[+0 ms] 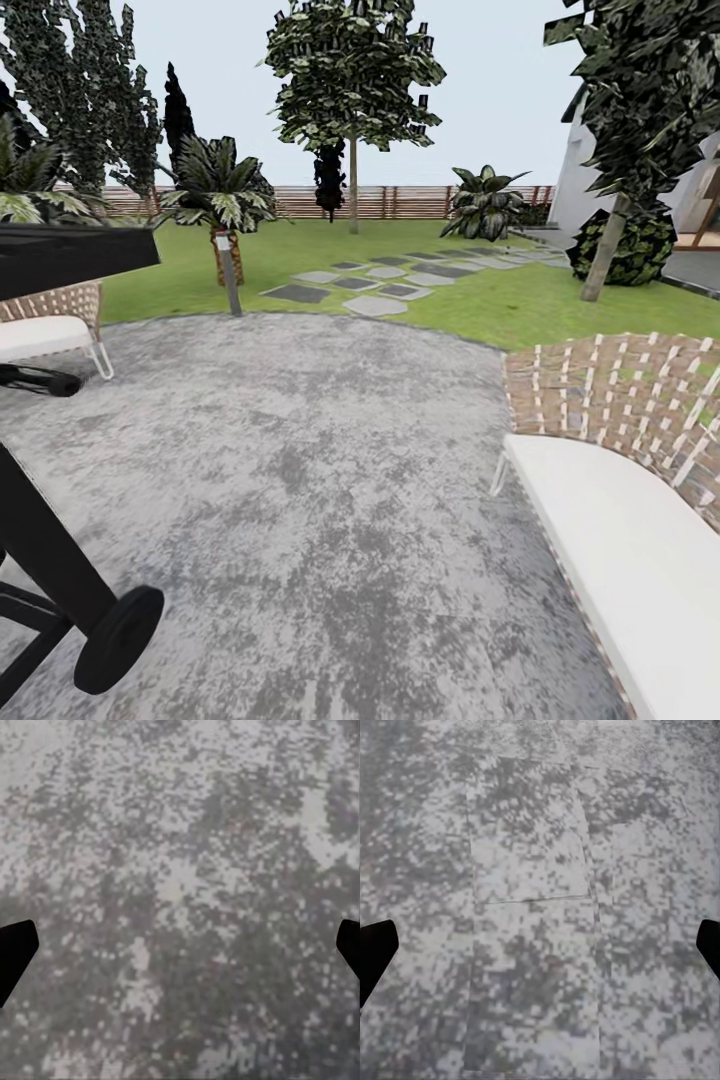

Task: In the garden, pick up the pesticide atomizer on the floor and spray pesticide onto both trees until each tree trunk is fully covered.

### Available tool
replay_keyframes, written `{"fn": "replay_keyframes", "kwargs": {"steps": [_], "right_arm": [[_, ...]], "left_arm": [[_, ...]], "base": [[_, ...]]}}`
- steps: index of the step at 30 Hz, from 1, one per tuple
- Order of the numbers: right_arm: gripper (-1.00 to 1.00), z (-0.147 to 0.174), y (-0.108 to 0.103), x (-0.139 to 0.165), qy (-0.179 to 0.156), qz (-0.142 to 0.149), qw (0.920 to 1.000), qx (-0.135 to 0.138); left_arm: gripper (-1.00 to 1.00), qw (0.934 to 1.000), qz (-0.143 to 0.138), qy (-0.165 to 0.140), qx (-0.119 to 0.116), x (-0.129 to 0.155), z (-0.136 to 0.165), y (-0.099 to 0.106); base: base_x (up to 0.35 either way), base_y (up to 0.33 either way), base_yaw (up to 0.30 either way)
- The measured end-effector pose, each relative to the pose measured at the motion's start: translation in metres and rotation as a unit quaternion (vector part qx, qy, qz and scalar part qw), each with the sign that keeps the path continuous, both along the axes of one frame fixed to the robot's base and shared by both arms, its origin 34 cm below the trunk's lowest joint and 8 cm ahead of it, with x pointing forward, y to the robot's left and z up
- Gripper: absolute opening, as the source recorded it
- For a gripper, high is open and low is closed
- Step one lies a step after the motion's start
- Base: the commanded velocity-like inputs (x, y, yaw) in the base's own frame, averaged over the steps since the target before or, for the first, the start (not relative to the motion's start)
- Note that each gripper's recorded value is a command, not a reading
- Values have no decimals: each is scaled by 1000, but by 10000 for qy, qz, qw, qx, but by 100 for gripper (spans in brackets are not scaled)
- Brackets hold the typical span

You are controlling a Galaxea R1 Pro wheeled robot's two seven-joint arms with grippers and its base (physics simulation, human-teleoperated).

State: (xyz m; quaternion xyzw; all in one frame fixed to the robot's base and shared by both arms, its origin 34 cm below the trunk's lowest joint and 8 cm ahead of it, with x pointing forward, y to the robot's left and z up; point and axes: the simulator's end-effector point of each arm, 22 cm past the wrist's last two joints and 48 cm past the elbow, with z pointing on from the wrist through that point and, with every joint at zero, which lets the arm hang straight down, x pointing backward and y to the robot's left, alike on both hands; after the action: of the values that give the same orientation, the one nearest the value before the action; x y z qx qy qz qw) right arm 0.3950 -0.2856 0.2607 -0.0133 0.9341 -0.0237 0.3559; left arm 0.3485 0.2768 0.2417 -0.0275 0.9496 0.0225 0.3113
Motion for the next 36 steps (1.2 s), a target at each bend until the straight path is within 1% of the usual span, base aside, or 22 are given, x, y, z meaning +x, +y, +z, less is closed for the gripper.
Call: {"fn": "replay_keyframes", "kwargs": {"steps": [36], "right_arm": [[100, -1, 0, -1, 14, 4, 10000, 4]], "left_arm": [[100, 10000, 0, -3, 8, 0, 0, 1]], "base": [[339, 0, 0]]}}
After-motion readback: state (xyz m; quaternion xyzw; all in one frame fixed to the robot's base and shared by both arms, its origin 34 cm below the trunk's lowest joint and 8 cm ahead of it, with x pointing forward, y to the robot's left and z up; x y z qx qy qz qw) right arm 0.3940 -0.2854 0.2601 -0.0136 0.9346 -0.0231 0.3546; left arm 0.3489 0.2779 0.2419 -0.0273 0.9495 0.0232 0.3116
